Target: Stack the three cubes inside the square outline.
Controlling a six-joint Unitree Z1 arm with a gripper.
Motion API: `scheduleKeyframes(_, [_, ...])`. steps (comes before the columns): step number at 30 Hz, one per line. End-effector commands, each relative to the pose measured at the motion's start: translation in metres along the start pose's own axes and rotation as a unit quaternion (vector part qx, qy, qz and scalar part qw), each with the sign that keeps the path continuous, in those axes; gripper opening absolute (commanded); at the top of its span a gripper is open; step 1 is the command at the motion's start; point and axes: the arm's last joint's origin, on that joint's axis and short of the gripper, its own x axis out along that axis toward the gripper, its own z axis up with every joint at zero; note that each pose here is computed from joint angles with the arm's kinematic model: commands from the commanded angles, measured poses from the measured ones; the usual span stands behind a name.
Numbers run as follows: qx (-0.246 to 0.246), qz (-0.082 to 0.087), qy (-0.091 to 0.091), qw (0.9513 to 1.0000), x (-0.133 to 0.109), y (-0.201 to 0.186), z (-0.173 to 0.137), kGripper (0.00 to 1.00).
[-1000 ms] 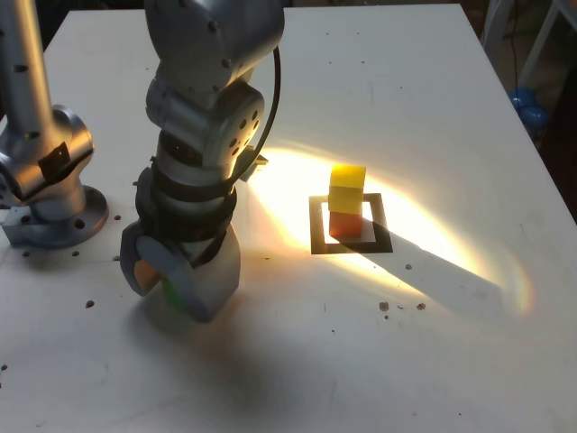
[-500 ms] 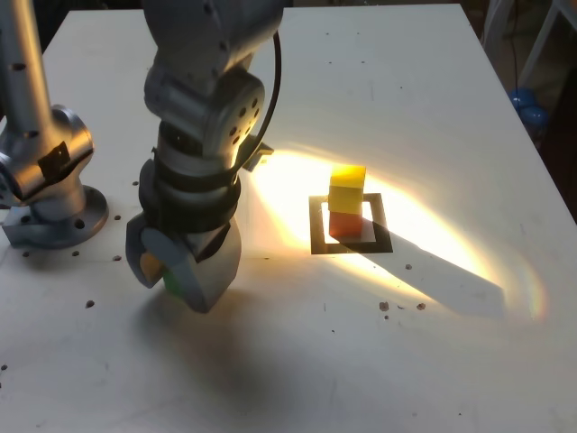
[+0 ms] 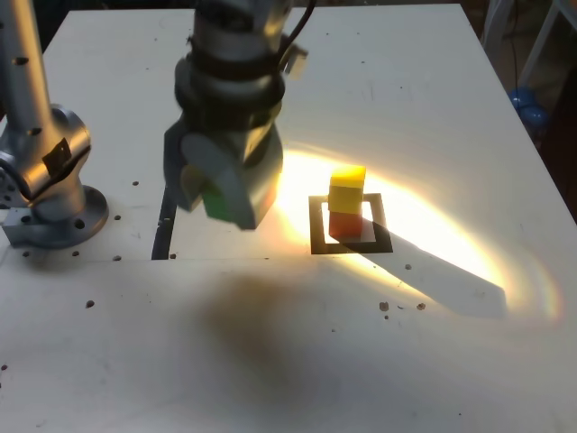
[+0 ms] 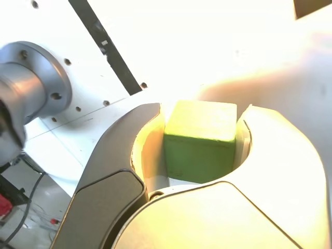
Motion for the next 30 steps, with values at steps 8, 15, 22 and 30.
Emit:
scheduleKeyframes(8, [-0.027,-0.004,-0.012,0.9996,-0.028,0.038,0.004,0.27])
scheduleKeyframes(15, [-0.035,-0.007,-0.015,0.9992,-0.035,0.053,0.030,0.27])
scheduleKeyframes(22, [-0.053,-0.013,-0.021,0.9983,-0.034,0.075,0.049,0.27])
scheduleKeyframes(30, [-0.068,-0.020,-0.029,0.9970,-0.034,0.098,0.061,0.27])
